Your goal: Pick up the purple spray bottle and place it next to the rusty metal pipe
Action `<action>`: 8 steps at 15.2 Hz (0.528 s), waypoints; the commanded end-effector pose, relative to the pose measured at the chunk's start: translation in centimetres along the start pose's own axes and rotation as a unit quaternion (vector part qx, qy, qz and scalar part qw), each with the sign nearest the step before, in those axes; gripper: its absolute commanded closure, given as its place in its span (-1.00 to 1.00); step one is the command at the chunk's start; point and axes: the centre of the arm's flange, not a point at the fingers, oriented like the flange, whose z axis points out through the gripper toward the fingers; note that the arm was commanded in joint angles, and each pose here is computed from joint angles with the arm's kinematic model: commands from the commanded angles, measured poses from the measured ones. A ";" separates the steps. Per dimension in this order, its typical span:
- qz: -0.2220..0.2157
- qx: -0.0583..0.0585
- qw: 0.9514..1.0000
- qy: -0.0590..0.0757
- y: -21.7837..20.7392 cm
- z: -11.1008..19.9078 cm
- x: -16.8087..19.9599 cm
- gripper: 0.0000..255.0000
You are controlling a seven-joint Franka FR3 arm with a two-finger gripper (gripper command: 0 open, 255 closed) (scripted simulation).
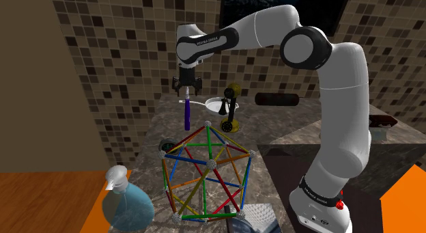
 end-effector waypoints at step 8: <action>0.000 0.000 1.000 0.000 0.0 0.0 0.0 1.00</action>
